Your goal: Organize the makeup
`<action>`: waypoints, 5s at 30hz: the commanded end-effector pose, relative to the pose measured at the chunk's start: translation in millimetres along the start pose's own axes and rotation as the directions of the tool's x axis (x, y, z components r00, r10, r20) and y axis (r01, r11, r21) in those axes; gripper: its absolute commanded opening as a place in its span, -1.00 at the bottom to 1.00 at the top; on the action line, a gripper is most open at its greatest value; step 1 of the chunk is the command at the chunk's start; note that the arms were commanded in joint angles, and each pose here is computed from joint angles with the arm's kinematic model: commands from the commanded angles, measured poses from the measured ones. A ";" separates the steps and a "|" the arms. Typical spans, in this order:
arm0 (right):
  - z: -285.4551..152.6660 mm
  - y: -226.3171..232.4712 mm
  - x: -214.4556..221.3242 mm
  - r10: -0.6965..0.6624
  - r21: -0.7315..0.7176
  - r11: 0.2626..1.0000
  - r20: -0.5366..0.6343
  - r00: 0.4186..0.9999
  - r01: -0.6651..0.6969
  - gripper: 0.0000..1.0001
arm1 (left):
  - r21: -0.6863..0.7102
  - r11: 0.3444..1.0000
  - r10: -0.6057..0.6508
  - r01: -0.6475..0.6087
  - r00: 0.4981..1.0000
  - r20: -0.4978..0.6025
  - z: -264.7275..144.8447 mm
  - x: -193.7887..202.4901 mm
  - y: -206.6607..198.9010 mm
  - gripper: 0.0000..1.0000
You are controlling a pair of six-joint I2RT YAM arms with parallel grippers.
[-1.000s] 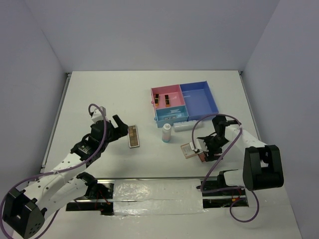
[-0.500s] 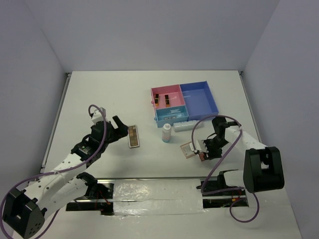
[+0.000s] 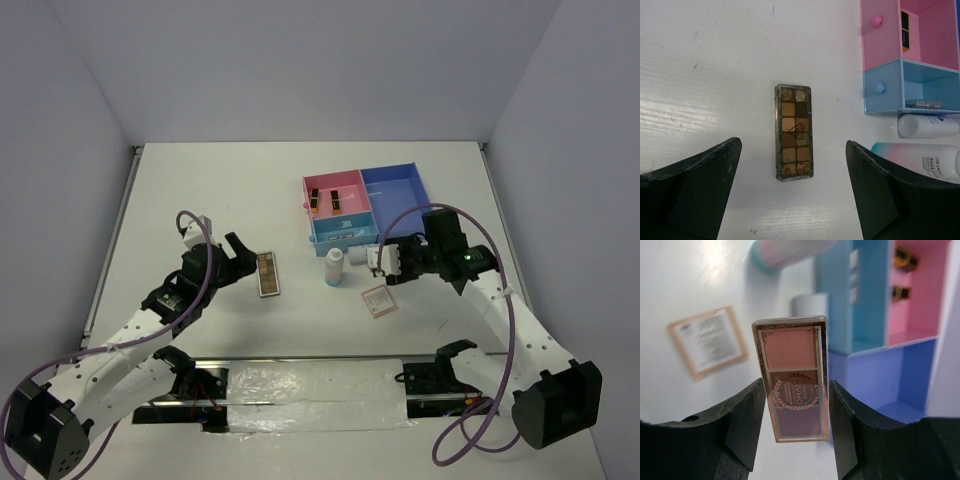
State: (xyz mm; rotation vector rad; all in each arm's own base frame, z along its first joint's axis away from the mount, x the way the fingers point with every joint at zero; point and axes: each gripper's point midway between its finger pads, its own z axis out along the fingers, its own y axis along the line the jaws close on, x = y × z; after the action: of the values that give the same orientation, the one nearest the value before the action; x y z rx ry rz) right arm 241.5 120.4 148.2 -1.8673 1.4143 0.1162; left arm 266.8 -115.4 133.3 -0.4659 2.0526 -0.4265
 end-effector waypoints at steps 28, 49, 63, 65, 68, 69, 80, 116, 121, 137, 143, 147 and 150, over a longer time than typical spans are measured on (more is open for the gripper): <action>110.6 -142.8 -38.1 -0.047 0.382 0.924 0.090 0.995 0.009 -0.66 | 0.027 0.998 -0.052 0.051 0.999 0.017 3.3 0.4 -3.0 0.95; 122.4 -140.5 -16.1 -0.004 0.340 0.940 0.033 0.999 -0.008 0.71 | 0.069 0.997 -0.021 0.024 0.999 -0.042 15.4 9.2 -18.0 0.95; 26.5 -155.9 -44.0 0.284 0.171 0.933 0.188 0.940 -0.316 0.99 | -0.023 0.998 0.046 -0.053 0.973 -0.227 43.9 42.6 -15.0 0.33; 7.7 -150.2 -49.2 0.316 0.163 0.921 0.221 0.923 -0.354 0.99 | -0.046 0.996 0.059 -0.072 0.966 -0.251 47.7 46.6 -13.4 0.54; -13.9 -139.7 -54.4 0.329 0.206 0.901 0.249 0.911 -0.381 0.99 | -0.077 0.990 0.094 -0.121 0.950 -0.297 55.9 53.1 -13.6 0.81; -12.4 -129.7 -50.1 0.364 0.201 0.887 0.247 0.898 -0.415 0.99 | -0.094 0.985 0.108 -0.145 0.941 -0.321 60.6 56.0 -12.7 0.84; -45.8 -110.9 -30.6 0.463 0.300 0.782 0.308 0.832 -0.546 0.99 | -0.235 0.922 0.171 -0.308 0.867 -0.468 83.6 82.1 -1.6 0.83; -73.7 -102.8 -33.7 0.470 0.334 0.733 0.381 0.796 -0.593 0.99 | 0.479 0.690 0.599 -0.543 0.799 0.043 71.9 -41.8 -192.8 -1.00; -74.4 -102.7 -31.5 0.473 0.339 0.728 0.380 0.795 -0.596 0.99 | 0.501 0.456 0.757 -0.735 0.617 0.216 88.3 -54.8 -216.9 -1.00; -80.7 -100.9 -23.0 0.501 0.357 0.695 0.383 0.776 -0.624 0.99 | 0.726 0.167 0.672 -0.667 0.616 0.411 98.7 -22.2 -294.4 -0.94; -87.0 -102.7 -11.0 0.523 0.381 0.662 0.383 0.761 -0.646 0.99 | 0.850 0.102 0.692 -0.517 0.651 0.313 96.2 8.0 -300.9 -0.81; -86.7 -101.7 -8.7 0.529 0.381 0.657 0.382 0.757 -0.651 0.99 | 0.926 0.066 0.739 -0.371 0.642 0.205 92.8 27.4 -287.6 -0.79; -86.0 -100.9 -8.0 0.534 0.376 0.655 0.383 0.754 -0.655 0.99 | 0.943 0.070 0.735 -0.324 0.656 0.171 98.3 26.8 -278.5 -0.73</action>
State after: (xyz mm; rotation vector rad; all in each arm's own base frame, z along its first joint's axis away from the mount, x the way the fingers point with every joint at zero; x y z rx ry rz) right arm 295.5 80.0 259.1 -0.8814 1.6758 0.2589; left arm 391.3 -386.6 185.3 1.1870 1.7422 -1.0455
